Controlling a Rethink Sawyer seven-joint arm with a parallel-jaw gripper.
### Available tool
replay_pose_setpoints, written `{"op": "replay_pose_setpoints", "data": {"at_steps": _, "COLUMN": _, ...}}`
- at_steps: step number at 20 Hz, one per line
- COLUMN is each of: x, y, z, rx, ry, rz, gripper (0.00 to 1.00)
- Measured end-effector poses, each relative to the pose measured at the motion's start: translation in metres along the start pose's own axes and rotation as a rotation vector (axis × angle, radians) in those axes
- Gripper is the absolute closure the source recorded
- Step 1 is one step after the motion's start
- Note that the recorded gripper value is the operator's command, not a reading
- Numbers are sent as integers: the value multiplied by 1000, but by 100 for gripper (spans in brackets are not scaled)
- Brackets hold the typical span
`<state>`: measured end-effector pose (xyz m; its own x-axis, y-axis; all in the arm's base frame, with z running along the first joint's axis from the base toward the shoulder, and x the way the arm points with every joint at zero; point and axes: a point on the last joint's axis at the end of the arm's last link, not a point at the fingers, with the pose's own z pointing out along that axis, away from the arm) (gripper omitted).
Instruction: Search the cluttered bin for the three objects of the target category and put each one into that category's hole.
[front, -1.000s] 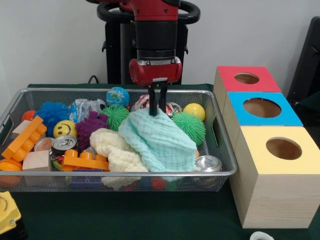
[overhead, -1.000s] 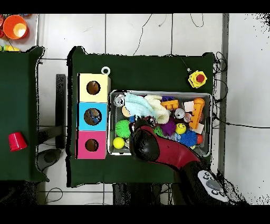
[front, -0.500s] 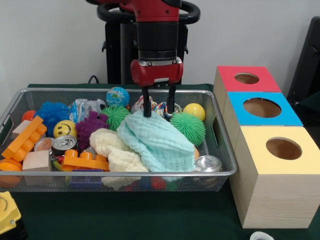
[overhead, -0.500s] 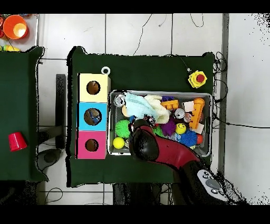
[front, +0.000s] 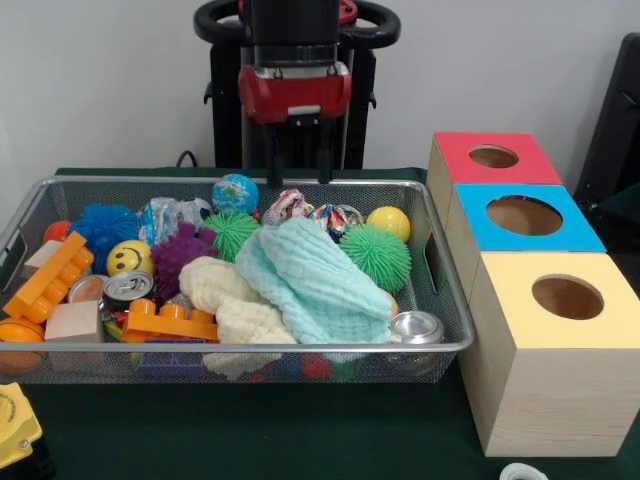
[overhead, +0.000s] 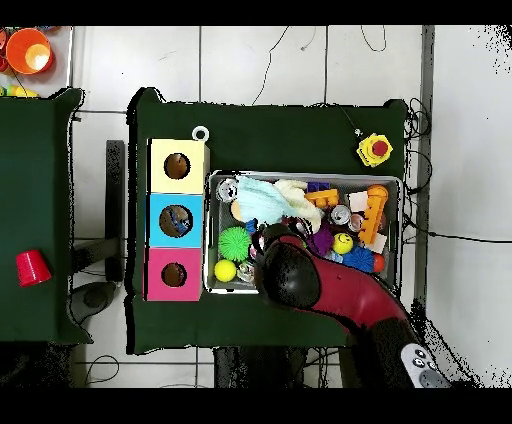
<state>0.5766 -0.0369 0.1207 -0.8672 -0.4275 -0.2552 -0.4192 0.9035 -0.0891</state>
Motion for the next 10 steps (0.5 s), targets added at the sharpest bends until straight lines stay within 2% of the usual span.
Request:
{"op": "replay_pose_setpoints", "data": {"at_steps": 3, "x": 1, "y": -15, "z": -14, "rx": -3, "ry": 6, "rz": 17, "gripper": 0}}
{"op": "replay_pose_setpoints", "data": {"at_steps": 10, "x": 24, "y": -42, "z": -2, "rx": -17, "ry": 15, "rz": 43, "gripper": 0}}
